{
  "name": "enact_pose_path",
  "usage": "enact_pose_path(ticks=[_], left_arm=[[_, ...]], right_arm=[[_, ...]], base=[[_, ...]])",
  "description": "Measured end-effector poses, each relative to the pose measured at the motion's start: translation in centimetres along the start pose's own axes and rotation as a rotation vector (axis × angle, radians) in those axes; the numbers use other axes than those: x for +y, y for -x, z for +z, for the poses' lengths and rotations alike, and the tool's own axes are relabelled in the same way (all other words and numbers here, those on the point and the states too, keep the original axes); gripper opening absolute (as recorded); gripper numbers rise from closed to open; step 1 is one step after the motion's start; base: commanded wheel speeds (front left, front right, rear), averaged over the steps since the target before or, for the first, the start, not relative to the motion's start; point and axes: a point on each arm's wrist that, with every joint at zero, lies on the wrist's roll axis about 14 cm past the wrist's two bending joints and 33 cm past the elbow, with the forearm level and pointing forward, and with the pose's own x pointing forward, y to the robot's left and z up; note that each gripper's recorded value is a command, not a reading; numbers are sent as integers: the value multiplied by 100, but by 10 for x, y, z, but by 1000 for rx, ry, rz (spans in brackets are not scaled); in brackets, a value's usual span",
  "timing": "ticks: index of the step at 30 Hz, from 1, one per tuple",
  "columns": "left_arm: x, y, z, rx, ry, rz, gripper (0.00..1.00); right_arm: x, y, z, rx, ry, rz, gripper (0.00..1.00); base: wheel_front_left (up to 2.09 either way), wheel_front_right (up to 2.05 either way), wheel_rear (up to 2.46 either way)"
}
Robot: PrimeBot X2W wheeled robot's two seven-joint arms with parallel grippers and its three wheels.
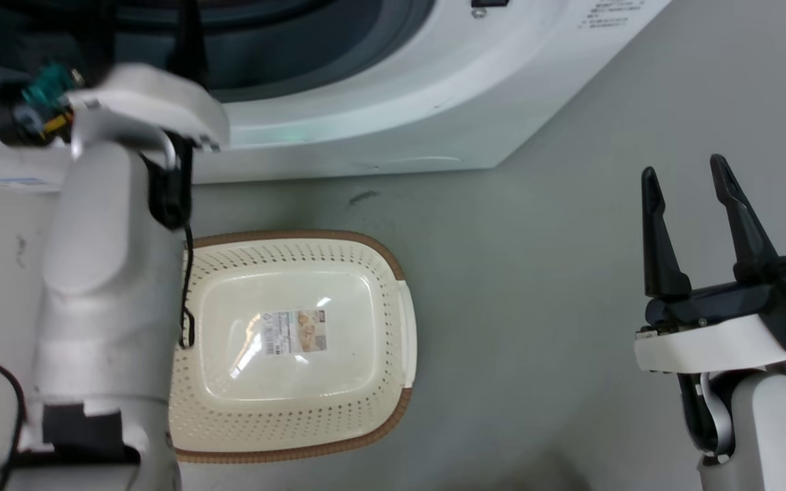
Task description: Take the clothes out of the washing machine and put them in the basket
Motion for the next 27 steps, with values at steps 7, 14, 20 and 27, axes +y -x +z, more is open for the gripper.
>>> enact_pose_path(ticks=[7, 14, 20, 27], left_arm=[[-11, -51, -19, 69, 11, -42, 100], [-21, -86, -44, 243, 16, -70, 100], [-22, -102, -67, 445, 4, -82, 100], [-20, -102, -102, 690, -10, -82, 100]], right_arm=[[-5, -4, -24, 48, -19, -11, 100], [-12, -1, -41, 93, -37, -28, 100], [-19, 3, -47, 112, -55, -50, 100], [-25, 8, -49, 124, -75, -72, 100]], base=[[0, 0, 0], [0, 0, 0], [0, 0, 0], [0, 0, 0]])
